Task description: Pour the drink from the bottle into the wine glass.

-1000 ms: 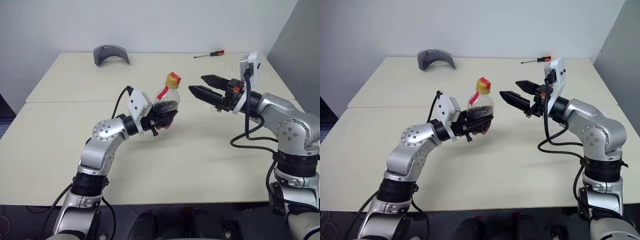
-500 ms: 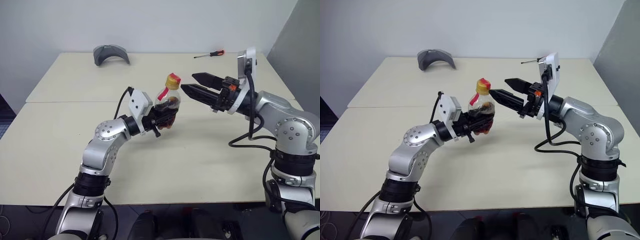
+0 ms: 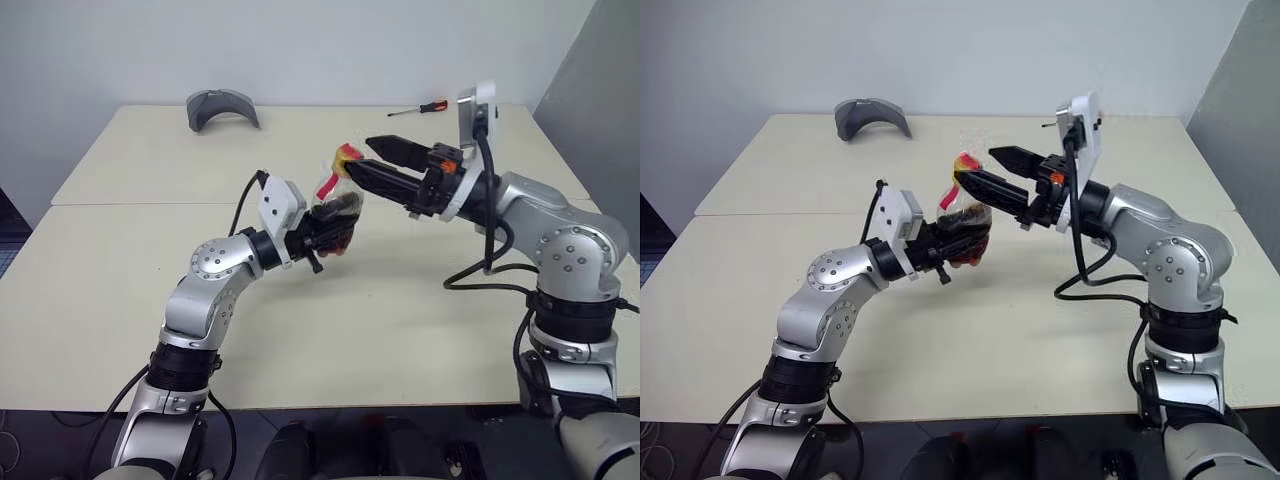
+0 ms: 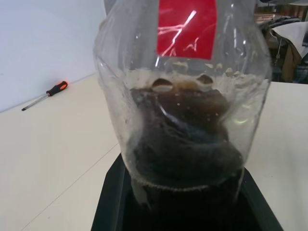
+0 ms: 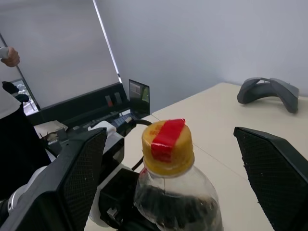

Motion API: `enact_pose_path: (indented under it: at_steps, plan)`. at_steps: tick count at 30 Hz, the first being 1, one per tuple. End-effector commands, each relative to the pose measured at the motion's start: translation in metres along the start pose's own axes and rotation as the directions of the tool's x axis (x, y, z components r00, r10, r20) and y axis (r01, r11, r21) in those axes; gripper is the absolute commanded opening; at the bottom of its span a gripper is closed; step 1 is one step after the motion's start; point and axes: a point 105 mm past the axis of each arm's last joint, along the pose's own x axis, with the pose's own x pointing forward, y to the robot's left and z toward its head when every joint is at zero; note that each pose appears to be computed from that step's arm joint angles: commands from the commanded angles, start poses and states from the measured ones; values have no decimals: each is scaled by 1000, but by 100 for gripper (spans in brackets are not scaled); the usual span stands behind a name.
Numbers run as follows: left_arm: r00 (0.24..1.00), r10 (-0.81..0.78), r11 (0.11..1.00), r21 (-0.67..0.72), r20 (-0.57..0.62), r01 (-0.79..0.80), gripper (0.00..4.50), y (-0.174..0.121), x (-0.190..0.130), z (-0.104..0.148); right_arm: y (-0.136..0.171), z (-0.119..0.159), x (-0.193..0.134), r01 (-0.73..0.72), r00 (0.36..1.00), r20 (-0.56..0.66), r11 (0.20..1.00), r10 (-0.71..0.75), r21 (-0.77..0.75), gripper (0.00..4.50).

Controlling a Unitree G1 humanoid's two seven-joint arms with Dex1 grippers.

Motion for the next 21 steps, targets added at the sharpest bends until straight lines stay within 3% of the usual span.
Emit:
enact_pose_path:
  at_steps: [1,21]
  plan:
    - [997,-31,996,85,65,26,90,-5,3,24,6,13,6,-20,999,46,999,22,-45,450]
    - [997,-31,995,96,68,24,90,-6,1,27,-15,10,2,54,995,88,999,-54,-3,450]
